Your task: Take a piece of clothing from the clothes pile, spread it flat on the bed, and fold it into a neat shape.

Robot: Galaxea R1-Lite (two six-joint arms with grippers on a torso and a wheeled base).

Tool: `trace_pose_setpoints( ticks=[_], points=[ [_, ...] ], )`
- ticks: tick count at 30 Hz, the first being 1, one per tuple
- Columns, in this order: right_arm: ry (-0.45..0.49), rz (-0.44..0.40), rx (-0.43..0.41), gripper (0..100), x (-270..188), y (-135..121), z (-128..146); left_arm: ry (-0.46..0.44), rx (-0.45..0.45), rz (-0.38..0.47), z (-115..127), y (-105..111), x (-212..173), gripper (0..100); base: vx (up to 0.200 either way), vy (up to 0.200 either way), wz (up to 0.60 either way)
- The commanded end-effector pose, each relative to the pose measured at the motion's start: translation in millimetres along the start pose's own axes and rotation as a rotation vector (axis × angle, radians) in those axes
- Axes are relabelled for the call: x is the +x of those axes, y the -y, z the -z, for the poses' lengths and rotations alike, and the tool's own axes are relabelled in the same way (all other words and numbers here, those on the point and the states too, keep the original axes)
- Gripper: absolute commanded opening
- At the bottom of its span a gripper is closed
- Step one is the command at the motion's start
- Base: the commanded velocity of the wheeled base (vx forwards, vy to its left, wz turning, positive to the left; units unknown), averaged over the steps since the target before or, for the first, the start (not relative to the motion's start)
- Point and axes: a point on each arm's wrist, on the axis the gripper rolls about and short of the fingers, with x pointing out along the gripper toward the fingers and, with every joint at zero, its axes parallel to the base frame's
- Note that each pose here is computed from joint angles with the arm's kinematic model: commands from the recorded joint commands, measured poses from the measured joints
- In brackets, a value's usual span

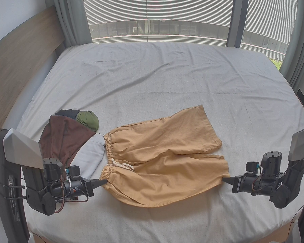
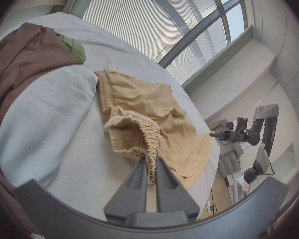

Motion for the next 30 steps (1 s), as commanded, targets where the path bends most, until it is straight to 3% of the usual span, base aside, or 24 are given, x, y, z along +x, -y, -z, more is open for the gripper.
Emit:
trace_pose_setpoints(
  ticks=[1,13,20,30],
  points=[
    [0.076,-0.017,-0.004,0,0,-3,-14,0.059,0.025,0.014,-18,5,0,0,0.000,0.000,0.00],
    [0.220,-0.040,-0.003,0,6,-3,-42,0.185,-0.014,-0.032,-48,10,12,0,0.000,0.000,0.00],
    [0.323,-0.042,-0.005,0,12,-5,-61,0.202,-0.014,-0.042,-51,13,16,0,0.000,0.000,0.00],
    [0.393,-0.033,-0.015,0,17,3,-84,0.219,-0.001,-0.042,-54,18,22,0,0.000,0.000,0.00]
  ],
)
